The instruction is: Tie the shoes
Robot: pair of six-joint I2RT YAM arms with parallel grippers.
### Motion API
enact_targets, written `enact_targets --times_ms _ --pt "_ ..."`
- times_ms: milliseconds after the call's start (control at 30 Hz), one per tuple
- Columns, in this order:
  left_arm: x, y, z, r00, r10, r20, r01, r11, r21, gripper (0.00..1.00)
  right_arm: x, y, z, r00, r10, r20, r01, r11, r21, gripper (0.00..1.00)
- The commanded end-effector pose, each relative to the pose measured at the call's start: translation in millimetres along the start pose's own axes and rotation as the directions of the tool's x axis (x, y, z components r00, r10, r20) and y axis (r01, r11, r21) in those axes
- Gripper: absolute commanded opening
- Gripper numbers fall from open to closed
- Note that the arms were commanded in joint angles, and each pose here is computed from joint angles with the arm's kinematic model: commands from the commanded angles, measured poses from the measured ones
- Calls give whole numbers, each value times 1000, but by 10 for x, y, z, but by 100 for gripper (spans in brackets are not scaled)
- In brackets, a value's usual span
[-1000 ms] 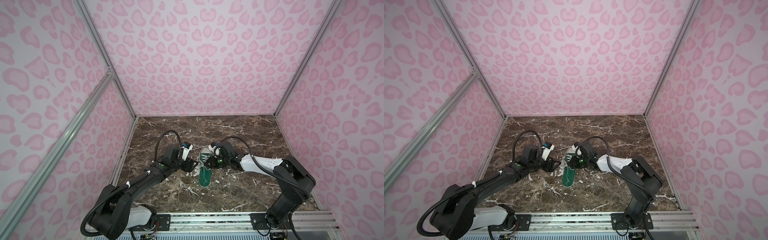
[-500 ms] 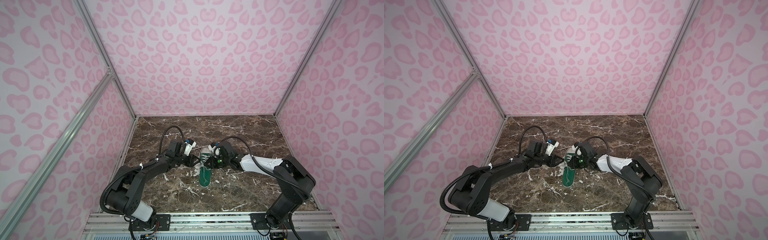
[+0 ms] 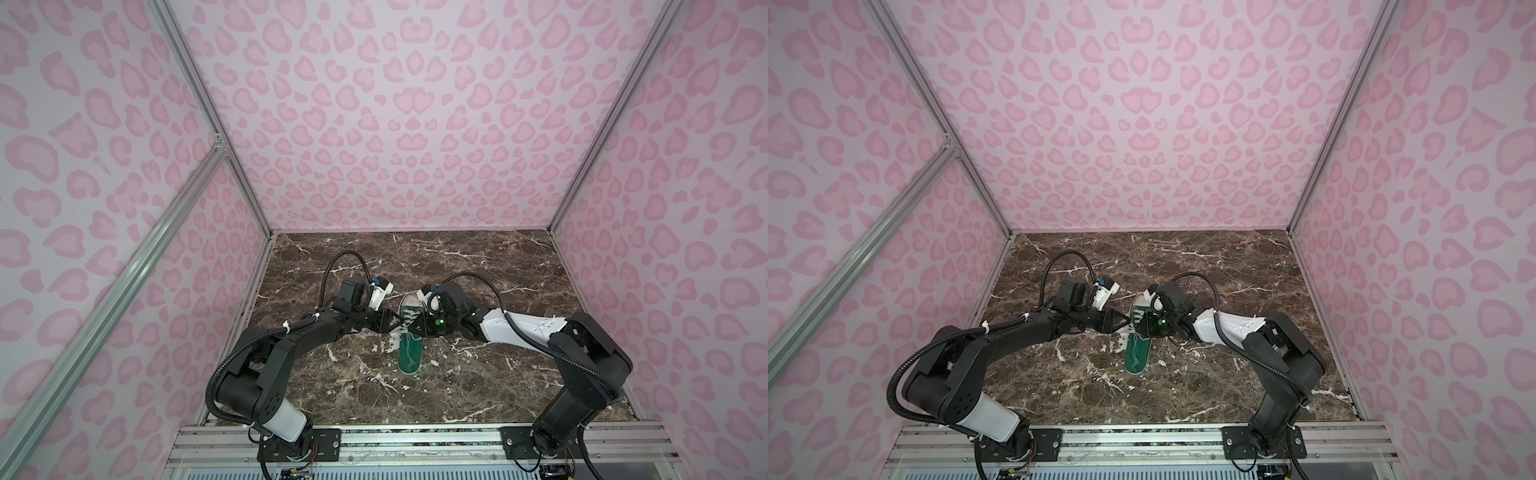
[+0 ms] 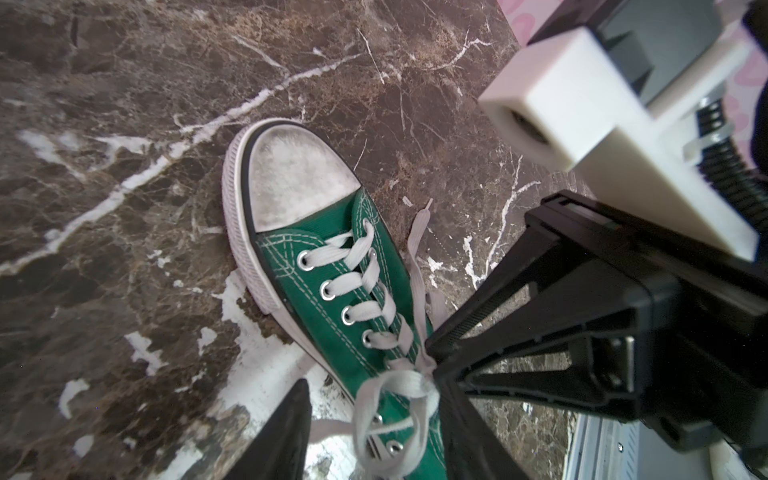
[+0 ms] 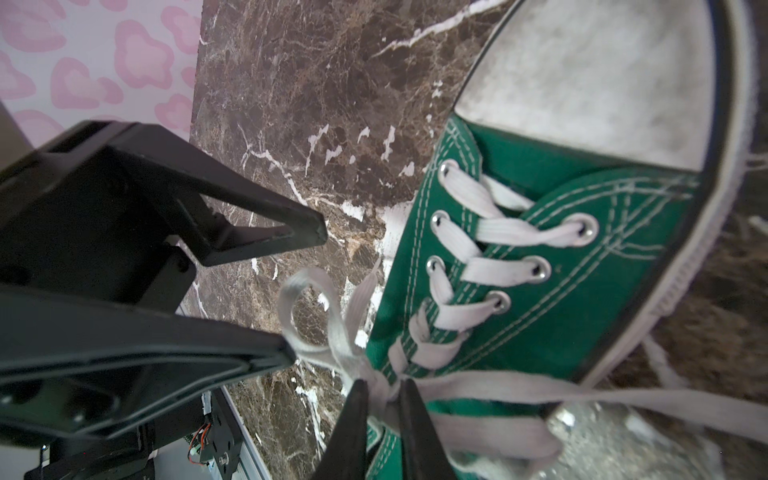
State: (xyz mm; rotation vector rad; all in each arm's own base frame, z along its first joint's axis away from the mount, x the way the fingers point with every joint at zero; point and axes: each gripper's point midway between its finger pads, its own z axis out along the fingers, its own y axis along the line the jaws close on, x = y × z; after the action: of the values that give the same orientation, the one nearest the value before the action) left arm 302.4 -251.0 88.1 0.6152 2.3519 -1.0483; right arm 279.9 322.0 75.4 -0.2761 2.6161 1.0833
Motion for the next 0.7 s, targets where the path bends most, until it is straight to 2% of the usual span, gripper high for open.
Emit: enact_targets --times_ms 0,133,367,500,667 --pt "33 -50 17 1000 -13 1 13 999 43 45 -2 8 1 1000 -13 5 13 1000 1 17" --pt "75 -47 14 1000 -25 5 25 999 44 28 3 4 3 1000 -12 3 12 1000 2 17" --pt "72 -37 -36 999 -20 29 19 1000 21 11 9 -14 15 1000 -11 0 11 1000 7 17" --pt "45 13 -77 999 4 36 -3 1000 -28 5 33 -41 29 1000 -7 -6 7 1000 16 17" --pt "39 94 -77 1000 21 20 -20 997 -77 3 41 -53 62 1000 24 2 -24 1000 -18 17"
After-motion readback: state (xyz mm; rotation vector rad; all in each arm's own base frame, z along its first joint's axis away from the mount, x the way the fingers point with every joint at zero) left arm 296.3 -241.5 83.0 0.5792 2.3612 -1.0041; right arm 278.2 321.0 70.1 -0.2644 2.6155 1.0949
